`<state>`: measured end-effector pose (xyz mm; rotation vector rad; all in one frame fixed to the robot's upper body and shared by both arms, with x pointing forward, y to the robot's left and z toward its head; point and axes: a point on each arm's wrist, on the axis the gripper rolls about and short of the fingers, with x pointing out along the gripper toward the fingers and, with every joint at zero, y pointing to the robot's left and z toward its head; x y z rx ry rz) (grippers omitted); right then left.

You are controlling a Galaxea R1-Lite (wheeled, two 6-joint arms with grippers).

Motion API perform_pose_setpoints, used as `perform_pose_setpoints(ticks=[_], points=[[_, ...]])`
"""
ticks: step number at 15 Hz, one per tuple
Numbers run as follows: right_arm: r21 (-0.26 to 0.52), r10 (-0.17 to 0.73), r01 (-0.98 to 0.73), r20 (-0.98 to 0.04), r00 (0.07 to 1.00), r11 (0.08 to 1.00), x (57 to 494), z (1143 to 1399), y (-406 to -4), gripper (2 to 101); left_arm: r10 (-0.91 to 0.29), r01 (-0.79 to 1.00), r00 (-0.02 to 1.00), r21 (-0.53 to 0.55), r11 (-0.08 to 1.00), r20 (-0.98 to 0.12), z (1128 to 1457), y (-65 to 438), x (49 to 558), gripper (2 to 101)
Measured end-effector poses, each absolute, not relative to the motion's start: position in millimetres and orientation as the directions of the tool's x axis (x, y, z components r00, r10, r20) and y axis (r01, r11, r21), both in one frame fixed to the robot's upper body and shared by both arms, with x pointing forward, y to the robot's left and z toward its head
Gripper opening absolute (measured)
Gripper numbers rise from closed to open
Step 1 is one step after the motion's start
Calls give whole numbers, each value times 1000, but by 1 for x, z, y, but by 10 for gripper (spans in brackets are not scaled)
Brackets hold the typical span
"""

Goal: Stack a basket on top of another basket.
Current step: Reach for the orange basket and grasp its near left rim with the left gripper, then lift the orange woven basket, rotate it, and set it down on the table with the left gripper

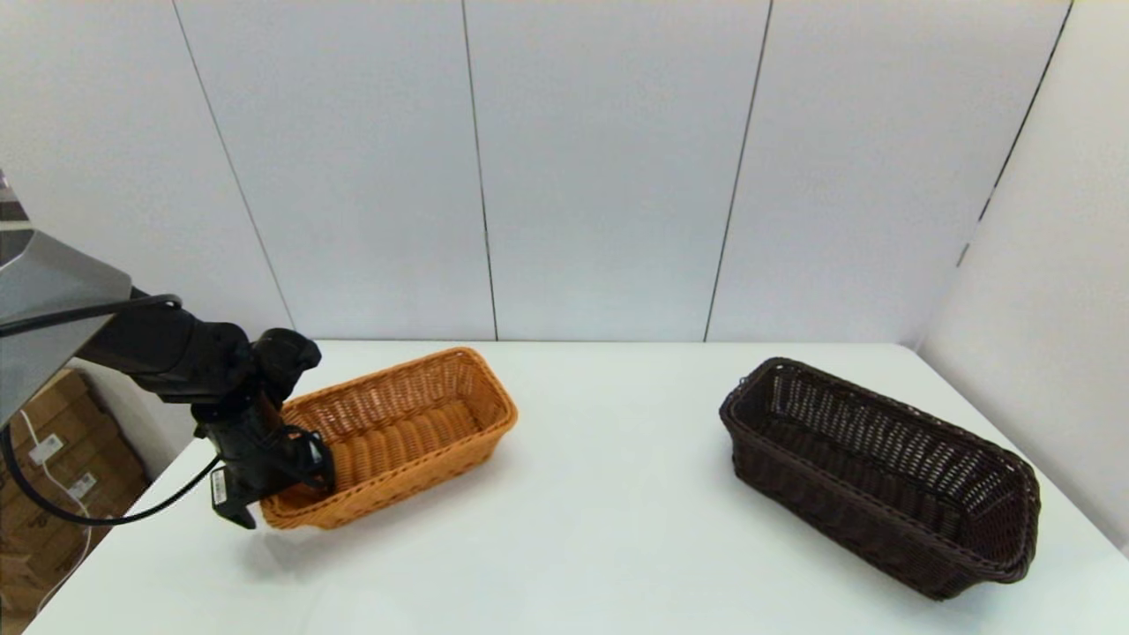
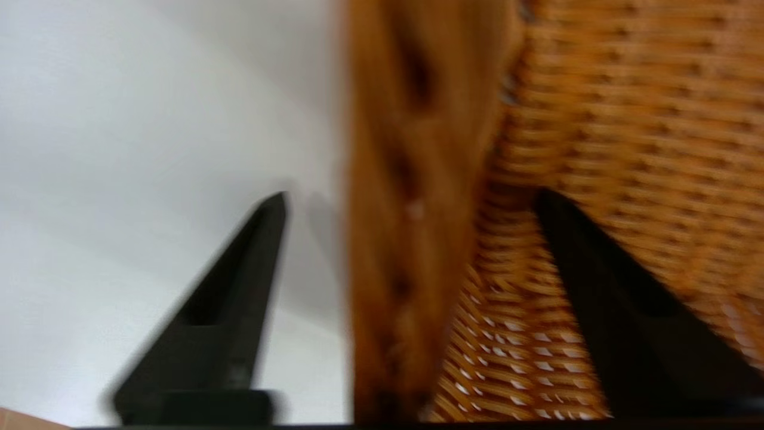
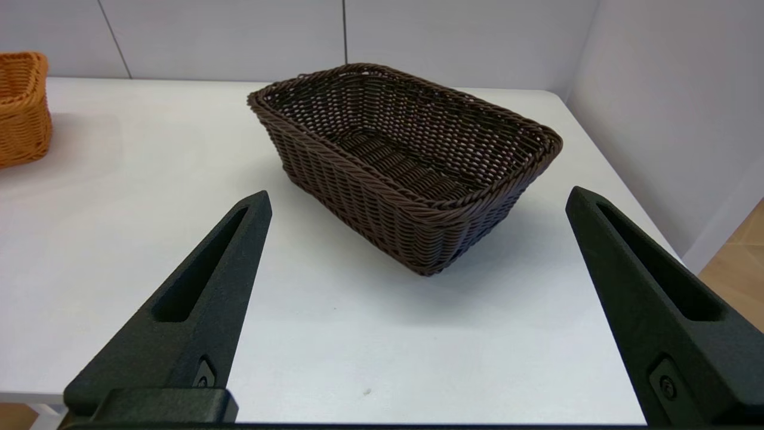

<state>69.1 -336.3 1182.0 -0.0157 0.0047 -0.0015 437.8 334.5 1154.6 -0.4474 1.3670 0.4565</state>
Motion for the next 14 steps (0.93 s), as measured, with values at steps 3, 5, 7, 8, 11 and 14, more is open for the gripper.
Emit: perform_pose_setpoints(ticks=[3,5,7,8,11,14], points=[[-15,-1,1,-4,1000,1000,69,1182,-336,980,40,-554,150,-51,831,-988,1157,334,437,549],[-15,-2,2,-4,1000,1000,69,1182,-336,980,31,-551,164,-65,832,-986,1162,334,437,430],[-15,-1,1,-4,1000,1000,69,1182,-336,980,22,-547,182,-83,833,-983,1167,334,437,184],[-16,-1,1,-4,1000,1000,69,1182,-336,980,23,-548,182,-82,832,-983,1168,334,436,184],[-15,-2,2,-5,1000,1000,69,1182,-336,980,25,-547,188,-84,833,-982,1170,334,435,184],[-16,-1,1,-4,1000,1000,69,1182,-336,980,-58,-516,206,-158,842,-977,1179,332,432,158]])
